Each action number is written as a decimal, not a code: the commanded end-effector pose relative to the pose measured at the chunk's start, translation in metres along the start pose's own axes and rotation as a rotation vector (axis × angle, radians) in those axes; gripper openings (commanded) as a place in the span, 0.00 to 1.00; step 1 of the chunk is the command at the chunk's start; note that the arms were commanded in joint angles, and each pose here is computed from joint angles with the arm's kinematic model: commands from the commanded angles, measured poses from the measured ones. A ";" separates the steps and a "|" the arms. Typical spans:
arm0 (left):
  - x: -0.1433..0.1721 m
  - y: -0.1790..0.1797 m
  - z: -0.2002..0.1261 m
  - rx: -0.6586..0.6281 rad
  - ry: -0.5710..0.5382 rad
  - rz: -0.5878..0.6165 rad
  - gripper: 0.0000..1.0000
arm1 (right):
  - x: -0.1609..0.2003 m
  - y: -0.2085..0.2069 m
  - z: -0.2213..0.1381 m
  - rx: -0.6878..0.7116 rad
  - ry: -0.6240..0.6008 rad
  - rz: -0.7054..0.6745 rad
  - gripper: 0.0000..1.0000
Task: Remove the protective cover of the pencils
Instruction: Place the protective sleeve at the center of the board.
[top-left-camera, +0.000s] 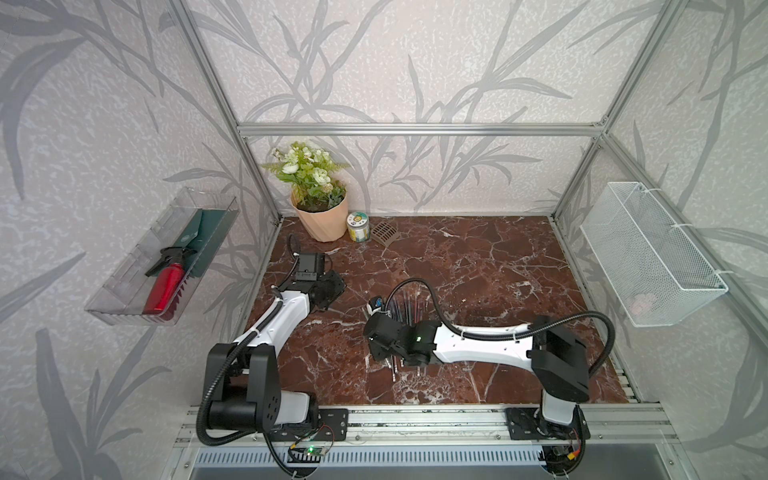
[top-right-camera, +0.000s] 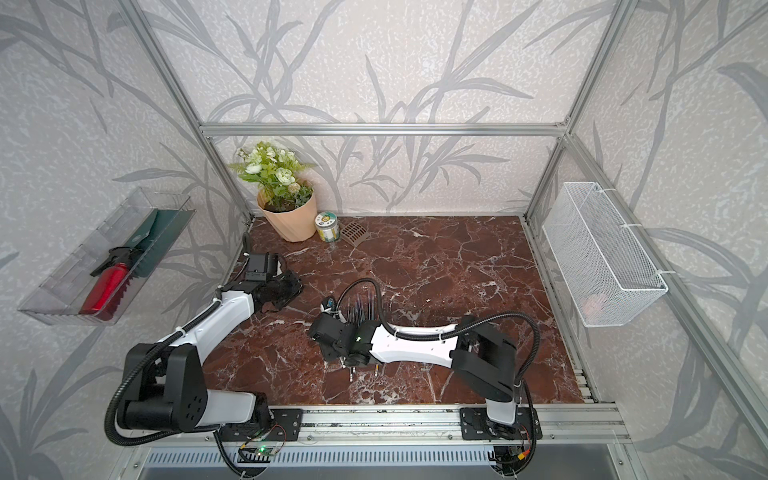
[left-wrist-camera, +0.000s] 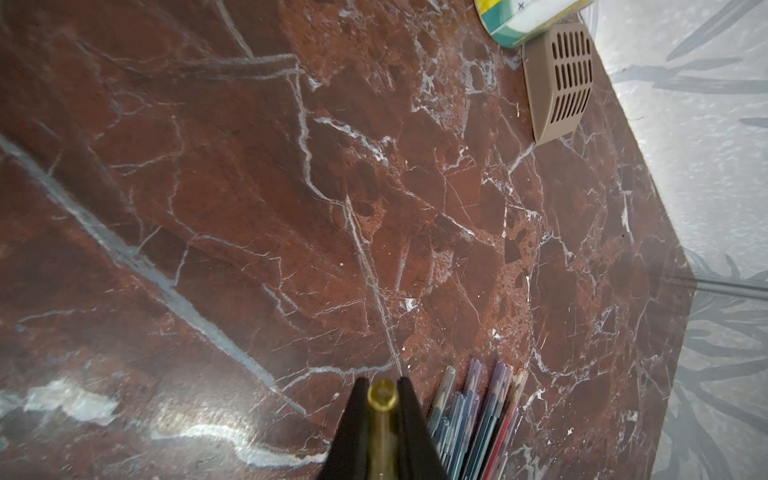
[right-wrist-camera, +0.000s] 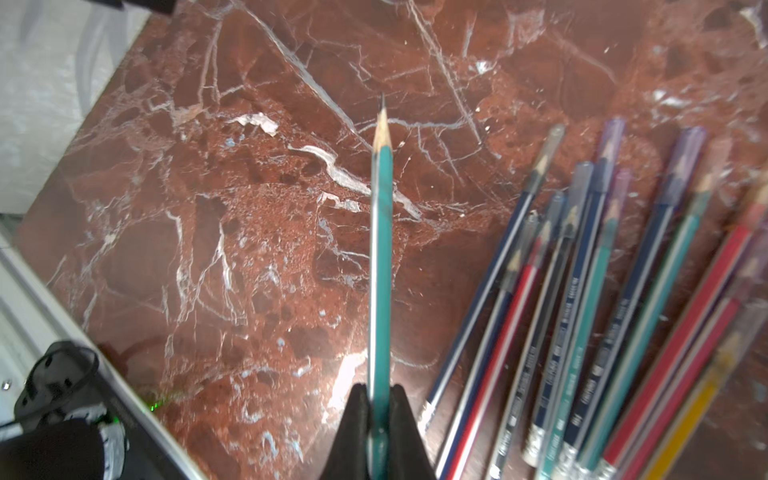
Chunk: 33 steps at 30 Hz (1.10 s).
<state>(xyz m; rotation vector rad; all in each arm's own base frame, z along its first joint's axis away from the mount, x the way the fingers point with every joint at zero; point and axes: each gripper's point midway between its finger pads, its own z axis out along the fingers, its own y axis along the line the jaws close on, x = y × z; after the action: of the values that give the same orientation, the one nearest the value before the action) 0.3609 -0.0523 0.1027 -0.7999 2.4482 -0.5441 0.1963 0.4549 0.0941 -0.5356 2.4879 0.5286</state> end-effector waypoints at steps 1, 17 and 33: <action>-0.001 -0.001 0.005 -0.044 0.003 0.049 0.00 | 0.019 -0.008 0.016 0.085 0.090 0.032 0.00; 0.016 0.028 0.044 -0.259 0.095 0.130 0.00 | 0.056 -0.020 0.062 0.174 0.162 0.064 0.00; 0.020 0.051 0.047 -0.406 0.145 0.140 0.00 | 0.046 -0.018 0.054 0.163 0.141 0.046 0.23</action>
<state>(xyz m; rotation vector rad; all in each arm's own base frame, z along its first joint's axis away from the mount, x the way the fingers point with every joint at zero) 0.3569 -0.0436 0.0313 -0.7570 2.7382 -0.1330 0.1919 0.4567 0.0205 -0.4505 2.6516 0.3472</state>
